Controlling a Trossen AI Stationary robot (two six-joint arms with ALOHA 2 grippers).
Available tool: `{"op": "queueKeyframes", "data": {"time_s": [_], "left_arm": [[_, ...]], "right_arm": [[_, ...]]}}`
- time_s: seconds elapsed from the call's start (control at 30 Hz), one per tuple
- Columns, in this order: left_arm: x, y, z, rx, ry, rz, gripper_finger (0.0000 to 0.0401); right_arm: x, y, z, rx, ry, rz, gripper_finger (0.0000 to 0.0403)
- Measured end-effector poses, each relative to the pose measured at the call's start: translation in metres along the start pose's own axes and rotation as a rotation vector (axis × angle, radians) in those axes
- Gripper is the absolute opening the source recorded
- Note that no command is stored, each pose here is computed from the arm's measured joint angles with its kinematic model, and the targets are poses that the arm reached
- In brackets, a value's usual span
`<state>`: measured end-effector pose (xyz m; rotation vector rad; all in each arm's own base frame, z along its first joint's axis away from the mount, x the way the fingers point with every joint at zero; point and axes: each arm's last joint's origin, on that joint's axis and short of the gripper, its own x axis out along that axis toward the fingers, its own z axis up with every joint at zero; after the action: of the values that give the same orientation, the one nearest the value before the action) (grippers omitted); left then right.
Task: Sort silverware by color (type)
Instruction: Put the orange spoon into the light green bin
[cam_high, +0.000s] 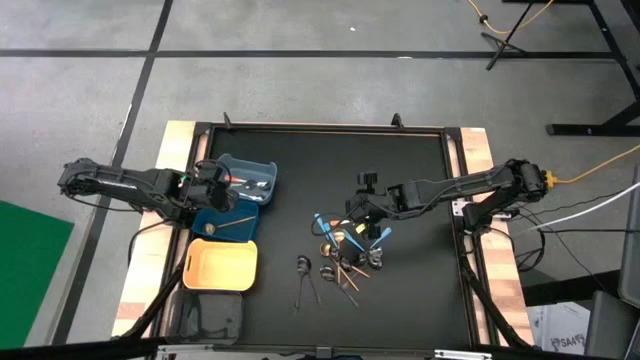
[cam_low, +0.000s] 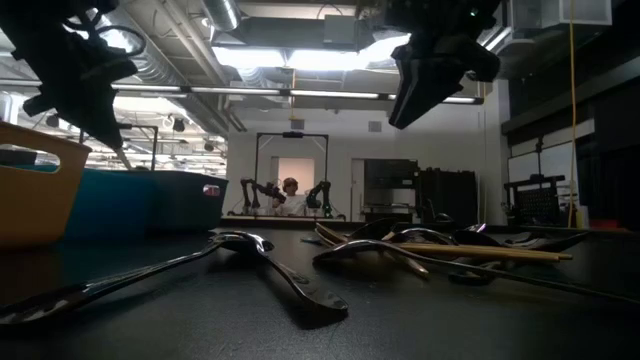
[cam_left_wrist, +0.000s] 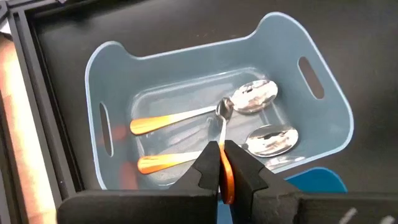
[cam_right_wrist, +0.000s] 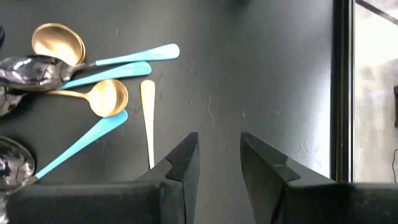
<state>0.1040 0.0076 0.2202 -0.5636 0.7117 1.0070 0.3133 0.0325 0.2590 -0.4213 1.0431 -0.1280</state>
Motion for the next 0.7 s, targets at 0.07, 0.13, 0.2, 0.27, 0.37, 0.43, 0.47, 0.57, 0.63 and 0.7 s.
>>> {"op": "queueKeyframes", "data": {"time_s": [0.07, 0.13, 0.2, 0.27, 0.37, 0.43, 0.47, 0.57, 0.63, 0.7], "left_arm": [[0.0018, 0.0007, -0.0017, 0.005, 0.004, 0.006, 0.0004], [0.0028, 0.0011, -0.0028, 0.009, 0.008, 0.009, 0.0004], [0.0031, 0.0013, -0.0032, 0.01, 0.01, 0.011, 0.0004], [0.0032, 0.0013, -0.0032, 0.01, 0.01, 0.011, 0.0004], [0.0032, 0.0013, -0.0033, 0.012, 0.011, 0.011, 0.0004], [0.0032, 0.0013, -0.0032, 0.012, 0.011, 0.011, 0.0004], [0.0032, 0.0013, -0.0033, 0.012, 0.012, 0.011, 0.0004], [0.0032, 0.0013, -0.0033, 0.012, 0.012, 0.011, 0.0005], [0.0032, 0.0013, -0.0033, 0.012, 0.013, 0.011, 0.0008], [0.0033, 0.0014, -0.0035, 0.013, 0.015, 0.012, 0.0012]], "right_arm": [[0.0, -0.0003, 0.0016, 0.006, -0.016, -0.003, 0.0106], [0.0, -0.0004, 0.0022, 0.008, -0.022, -0.004, 0.0106], [0.0, -0.0005, 0.0028, 0.011, -0.028, -0.004, 0.0106], [0.0, -0.0005, 0.0029, 0.012, -0.029, -0.005, 0.0106], [0.0, -0.0005, 0.0029, 0.011, -0.029, -0.005, 0.0106], [0.0, -0.0005, 0.0029, 0.011, -0.029, -0.005, 0.0106], [0.0, -0.0005, 0.0029, 0.011, -0.029, -0.005, 0.0106], [0.0, -0.0005, 0.0029, 0.011, -0.029, -0.005, 0.0106], [0.0, -0.0005, 0.0029, 0.011, -0.029, -0.005, 0.0106], [0.0, -0.0005, 0.0029, 0.011, -0.029, -0.005, 0.0106]]}}
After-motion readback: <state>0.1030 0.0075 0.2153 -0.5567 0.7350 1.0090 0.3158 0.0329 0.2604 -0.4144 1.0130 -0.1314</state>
